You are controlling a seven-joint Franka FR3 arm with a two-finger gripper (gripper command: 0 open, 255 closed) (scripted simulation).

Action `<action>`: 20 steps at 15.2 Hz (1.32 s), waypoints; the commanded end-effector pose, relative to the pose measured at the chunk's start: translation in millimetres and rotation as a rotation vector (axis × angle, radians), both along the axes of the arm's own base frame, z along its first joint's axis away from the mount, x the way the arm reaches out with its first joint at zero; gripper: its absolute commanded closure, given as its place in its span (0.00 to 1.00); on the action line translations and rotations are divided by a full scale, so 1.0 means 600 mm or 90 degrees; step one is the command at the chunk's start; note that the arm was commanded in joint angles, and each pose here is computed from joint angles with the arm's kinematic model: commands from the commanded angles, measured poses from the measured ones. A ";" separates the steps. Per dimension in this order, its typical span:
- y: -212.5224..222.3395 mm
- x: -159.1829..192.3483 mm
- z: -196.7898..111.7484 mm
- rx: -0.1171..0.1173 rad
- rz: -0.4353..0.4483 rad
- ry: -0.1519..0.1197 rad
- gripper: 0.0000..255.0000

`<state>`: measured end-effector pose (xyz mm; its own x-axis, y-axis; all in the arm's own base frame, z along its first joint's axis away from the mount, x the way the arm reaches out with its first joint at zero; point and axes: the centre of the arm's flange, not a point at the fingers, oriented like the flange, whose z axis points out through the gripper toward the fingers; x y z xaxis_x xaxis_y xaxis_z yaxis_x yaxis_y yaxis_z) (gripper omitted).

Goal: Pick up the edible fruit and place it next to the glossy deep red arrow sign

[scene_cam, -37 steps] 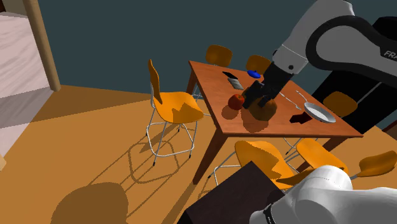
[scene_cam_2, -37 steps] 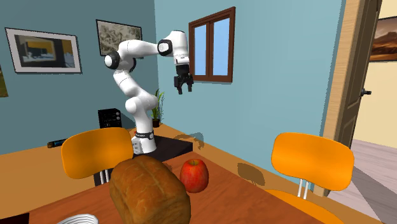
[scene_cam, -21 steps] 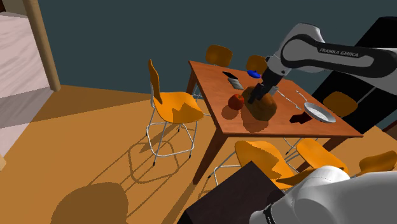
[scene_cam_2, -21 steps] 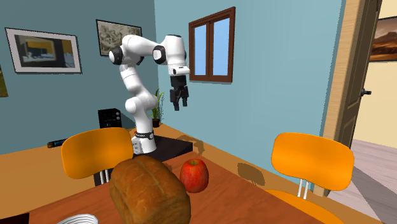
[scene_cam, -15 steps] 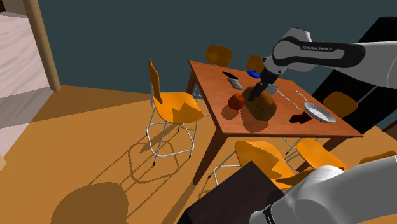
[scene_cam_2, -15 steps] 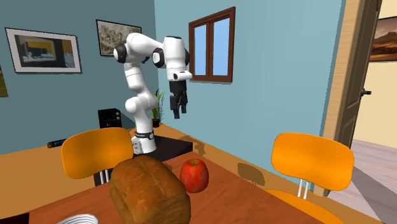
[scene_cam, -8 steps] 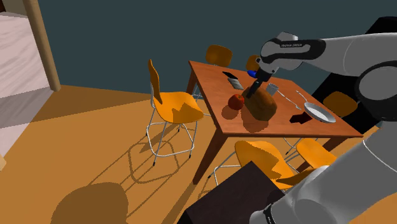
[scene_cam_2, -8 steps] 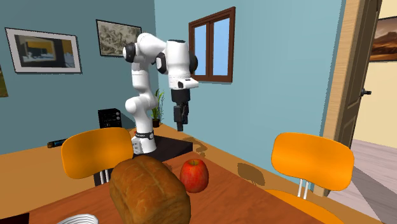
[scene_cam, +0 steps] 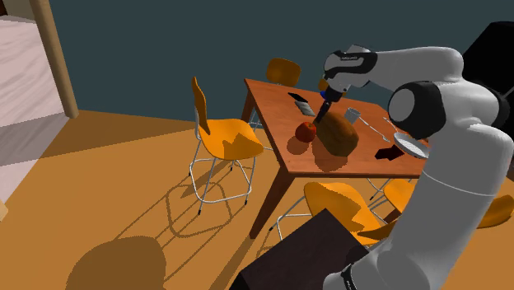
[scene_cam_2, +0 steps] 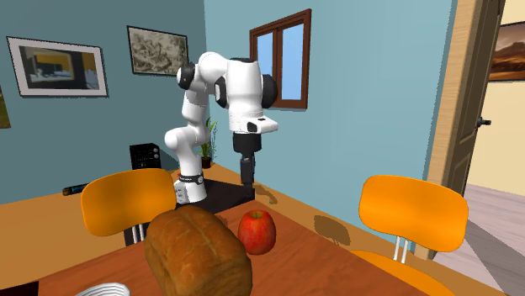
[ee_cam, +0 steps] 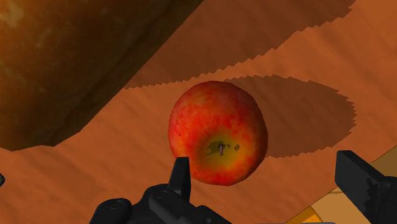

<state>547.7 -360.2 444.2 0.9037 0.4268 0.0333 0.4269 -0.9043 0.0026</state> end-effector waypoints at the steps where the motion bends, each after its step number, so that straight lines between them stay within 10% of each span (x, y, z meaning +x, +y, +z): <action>1: -0.025 0.034 -0.012 -0.002 0.022 0.001 0.00; 17: -0.024 0.036 -0.078 -0.002 0.022 0.001 0.00; 18: -0.024 0.036 -0.078 -0.002 0.022 0.001 1.00; 20: -0.024 0.036 -0.078 -0.002 0.022 0.001 1.00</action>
<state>569.0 -375.3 398.7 0.8887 0.4574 0.0323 0.4574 -0.8892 0.0077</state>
